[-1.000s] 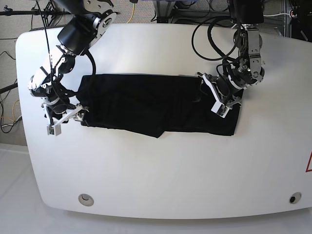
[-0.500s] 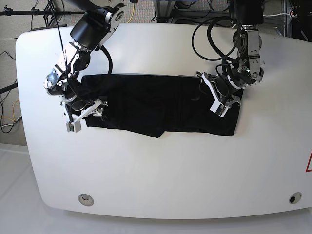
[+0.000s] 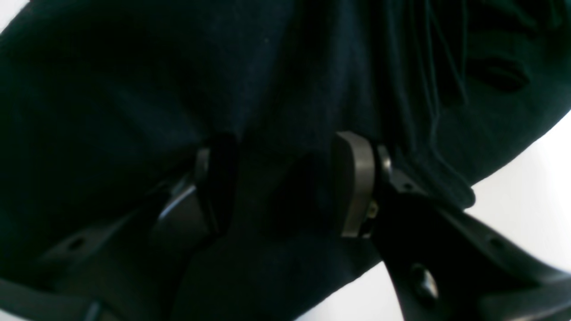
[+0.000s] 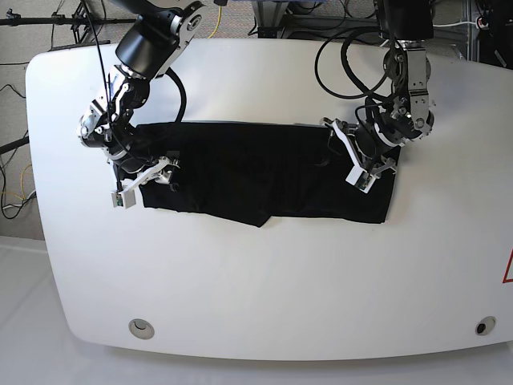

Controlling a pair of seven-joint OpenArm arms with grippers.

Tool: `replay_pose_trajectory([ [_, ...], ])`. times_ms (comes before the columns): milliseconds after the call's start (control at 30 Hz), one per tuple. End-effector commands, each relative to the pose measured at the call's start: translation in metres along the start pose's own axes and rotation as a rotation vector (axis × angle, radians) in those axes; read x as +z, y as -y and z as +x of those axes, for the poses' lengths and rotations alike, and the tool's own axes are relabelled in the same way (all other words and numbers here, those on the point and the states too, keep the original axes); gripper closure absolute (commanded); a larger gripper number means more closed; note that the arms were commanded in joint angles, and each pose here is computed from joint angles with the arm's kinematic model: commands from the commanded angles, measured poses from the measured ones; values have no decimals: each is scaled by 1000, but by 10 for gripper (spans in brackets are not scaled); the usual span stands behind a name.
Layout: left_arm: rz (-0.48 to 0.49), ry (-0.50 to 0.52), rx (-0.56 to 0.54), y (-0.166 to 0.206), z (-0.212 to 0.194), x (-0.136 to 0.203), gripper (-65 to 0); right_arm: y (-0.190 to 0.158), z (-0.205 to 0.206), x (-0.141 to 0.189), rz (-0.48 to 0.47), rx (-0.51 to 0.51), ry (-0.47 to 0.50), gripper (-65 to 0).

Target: Fold the T-shirt properly

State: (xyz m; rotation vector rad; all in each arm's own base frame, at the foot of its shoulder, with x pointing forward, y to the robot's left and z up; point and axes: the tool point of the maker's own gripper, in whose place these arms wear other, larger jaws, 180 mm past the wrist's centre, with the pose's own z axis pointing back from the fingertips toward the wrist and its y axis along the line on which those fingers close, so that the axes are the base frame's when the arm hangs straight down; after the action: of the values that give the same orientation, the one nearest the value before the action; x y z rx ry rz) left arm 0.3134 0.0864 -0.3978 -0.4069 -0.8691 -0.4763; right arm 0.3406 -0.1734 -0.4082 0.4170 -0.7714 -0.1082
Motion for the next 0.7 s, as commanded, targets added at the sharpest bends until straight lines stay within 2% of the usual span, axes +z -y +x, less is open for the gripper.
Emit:
replay_pose_trajectory([
  [0,5,47,-16,-3,16,3,-308,-6,12,1,19,6,28,-485],
  [367,10,33,-19,-5,12,4,-308,-18,12,0,72,-9,31,-484],
  [667,8,18,-16,-5,4,5,-310,-12,1,5,76,-27,15,-478],
])
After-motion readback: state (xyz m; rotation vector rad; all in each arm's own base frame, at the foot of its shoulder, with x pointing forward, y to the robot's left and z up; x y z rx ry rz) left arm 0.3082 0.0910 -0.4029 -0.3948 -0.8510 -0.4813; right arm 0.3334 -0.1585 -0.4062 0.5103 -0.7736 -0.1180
